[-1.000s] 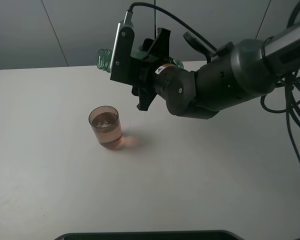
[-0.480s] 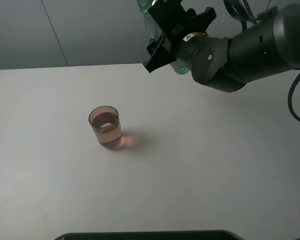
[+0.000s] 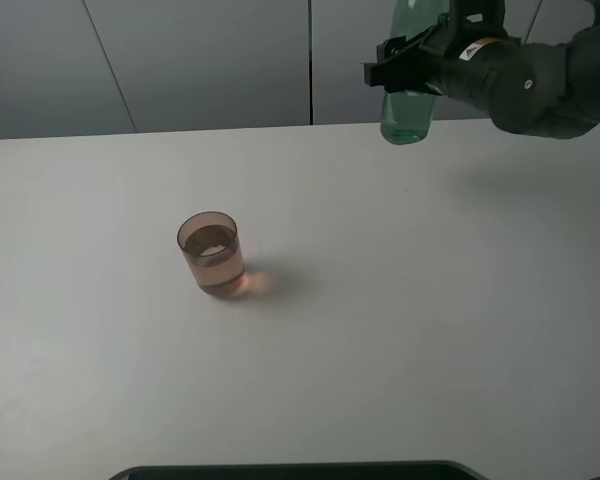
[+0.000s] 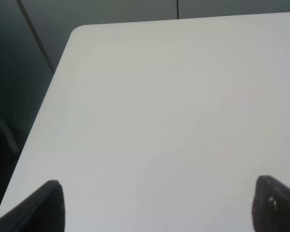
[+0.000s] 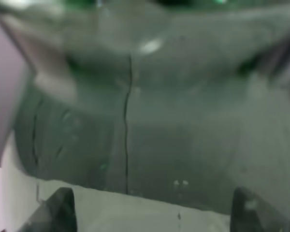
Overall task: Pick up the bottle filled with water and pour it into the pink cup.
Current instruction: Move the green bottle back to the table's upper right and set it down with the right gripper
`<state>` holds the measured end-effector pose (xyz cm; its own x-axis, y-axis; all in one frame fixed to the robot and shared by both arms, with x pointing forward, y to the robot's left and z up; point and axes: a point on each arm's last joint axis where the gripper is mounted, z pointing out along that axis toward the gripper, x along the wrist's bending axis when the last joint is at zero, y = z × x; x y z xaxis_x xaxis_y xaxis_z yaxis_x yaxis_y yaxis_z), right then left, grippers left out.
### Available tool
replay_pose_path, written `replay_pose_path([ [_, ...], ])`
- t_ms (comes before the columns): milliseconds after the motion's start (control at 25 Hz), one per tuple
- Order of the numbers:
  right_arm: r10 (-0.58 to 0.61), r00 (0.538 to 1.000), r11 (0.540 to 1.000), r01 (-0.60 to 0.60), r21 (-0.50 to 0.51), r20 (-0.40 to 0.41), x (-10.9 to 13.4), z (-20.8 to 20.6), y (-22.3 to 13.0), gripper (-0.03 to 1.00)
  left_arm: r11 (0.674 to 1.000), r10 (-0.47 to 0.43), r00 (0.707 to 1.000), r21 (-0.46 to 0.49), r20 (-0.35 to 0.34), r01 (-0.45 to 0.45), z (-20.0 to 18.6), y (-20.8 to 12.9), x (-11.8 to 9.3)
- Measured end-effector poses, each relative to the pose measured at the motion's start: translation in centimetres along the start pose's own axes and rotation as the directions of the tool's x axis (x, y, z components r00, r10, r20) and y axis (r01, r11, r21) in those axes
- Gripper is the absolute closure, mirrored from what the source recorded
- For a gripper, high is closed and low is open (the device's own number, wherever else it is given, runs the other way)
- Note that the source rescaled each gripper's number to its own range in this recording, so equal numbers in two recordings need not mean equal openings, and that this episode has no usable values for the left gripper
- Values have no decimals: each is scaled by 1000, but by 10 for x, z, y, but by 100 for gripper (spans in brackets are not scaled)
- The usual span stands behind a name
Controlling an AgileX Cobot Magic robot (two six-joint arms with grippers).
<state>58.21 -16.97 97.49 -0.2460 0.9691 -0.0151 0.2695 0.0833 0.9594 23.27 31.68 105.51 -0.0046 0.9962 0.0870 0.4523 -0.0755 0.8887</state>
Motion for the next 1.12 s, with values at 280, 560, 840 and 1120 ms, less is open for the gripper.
replay_pose_path([
  [280,33,996,999,-32,-8,79,-59,3,-1,97,1000,0,1000,0,0,0,0,0,0],
  [560,72,969,997,-66,-35,238,-120,17,-30,97,1000,0,1000,0,0,0,0,0,0],
  [840,21,973,998,-33,45,230,-136,42,-63,97,1000,0,1000,0,0,0,0,0,0],
  [1120,40,970,996,-59,73,240,-138,52,-78,97,1000,0,1000,0,0,0,0,0,0],
])
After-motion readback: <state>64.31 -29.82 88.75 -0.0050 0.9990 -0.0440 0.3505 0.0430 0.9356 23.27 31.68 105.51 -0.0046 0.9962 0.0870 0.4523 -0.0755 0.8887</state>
